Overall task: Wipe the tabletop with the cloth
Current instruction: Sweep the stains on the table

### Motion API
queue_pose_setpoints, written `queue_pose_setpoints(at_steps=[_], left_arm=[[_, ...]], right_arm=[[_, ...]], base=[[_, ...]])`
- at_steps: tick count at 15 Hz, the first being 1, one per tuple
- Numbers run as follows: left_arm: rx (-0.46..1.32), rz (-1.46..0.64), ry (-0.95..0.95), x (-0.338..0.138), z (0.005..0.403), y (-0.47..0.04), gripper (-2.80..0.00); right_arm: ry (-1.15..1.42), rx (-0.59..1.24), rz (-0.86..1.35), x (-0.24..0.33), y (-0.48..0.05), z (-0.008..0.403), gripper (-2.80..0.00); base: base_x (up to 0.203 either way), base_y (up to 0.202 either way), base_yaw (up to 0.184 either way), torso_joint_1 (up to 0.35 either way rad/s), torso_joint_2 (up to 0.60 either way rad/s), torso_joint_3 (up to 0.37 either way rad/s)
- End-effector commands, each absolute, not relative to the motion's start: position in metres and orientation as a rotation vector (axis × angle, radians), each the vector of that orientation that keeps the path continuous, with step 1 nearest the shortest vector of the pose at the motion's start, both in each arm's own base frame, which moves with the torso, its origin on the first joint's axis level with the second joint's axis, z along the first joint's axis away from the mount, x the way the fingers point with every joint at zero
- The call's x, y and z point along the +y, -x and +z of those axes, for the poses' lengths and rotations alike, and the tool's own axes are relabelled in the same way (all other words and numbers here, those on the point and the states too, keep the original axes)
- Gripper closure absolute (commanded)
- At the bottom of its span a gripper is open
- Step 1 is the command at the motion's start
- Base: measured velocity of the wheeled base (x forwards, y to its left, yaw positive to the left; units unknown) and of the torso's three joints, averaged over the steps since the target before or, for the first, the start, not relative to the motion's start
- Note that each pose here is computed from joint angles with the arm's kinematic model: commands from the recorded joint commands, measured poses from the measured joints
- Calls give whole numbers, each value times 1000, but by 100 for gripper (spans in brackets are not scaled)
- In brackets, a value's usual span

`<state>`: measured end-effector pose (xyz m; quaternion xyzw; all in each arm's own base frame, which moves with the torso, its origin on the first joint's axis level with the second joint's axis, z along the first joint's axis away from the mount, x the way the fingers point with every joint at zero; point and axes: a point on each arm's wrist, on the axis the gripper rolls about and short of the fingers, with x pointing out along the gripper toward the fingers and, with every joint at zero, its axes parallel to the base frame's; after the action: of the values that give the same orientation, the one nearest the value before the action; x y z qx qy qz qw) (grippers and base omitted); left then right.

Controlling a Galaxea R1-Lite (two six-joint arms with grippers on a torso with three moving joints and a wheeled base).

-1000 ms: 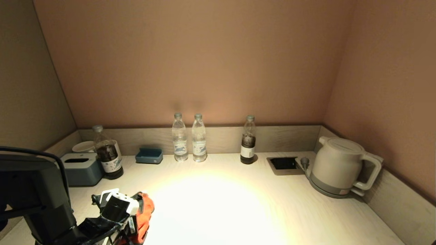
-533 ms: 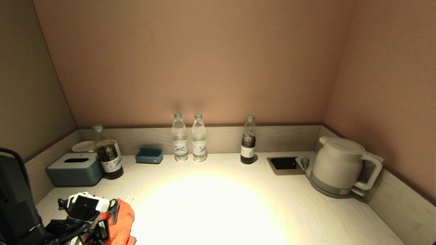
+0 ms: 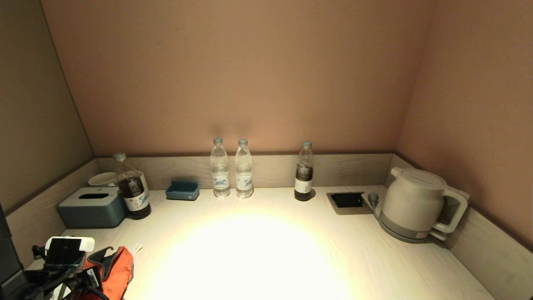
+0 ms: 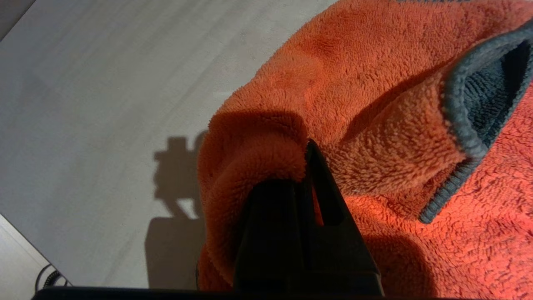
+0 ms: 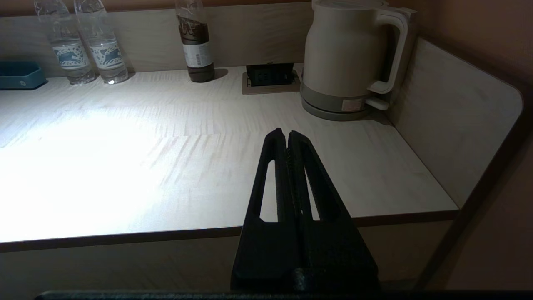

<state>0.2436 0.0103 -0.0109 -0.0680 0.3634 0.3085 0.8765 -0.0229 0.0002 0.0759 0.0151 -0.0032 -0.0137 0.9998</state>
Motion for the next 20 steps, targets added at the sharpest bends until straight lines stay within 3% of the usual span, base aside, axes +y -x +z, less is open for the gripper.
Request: queue_pose_setpoints(at_steps=[1, 9, 20], left_arm=[[774, 708, 144, 28, -27, -245, 0], [708, 678, 118, 32, -28, -258, 0], [639, 332, 80, -80, -24, -245, 0]], right_arm=[[-31, -5, -28, 0, 23, 76, 0], [-31, -5, -27, 0, 23, 76, 0], [-31, -5, -28, 0, 23, 76, 0]], base=[[0, 0, 0, 0, 0, 0], [0, 0, 0, 0, 0, 0], [0, 0, 0, 0, 0, 0]])
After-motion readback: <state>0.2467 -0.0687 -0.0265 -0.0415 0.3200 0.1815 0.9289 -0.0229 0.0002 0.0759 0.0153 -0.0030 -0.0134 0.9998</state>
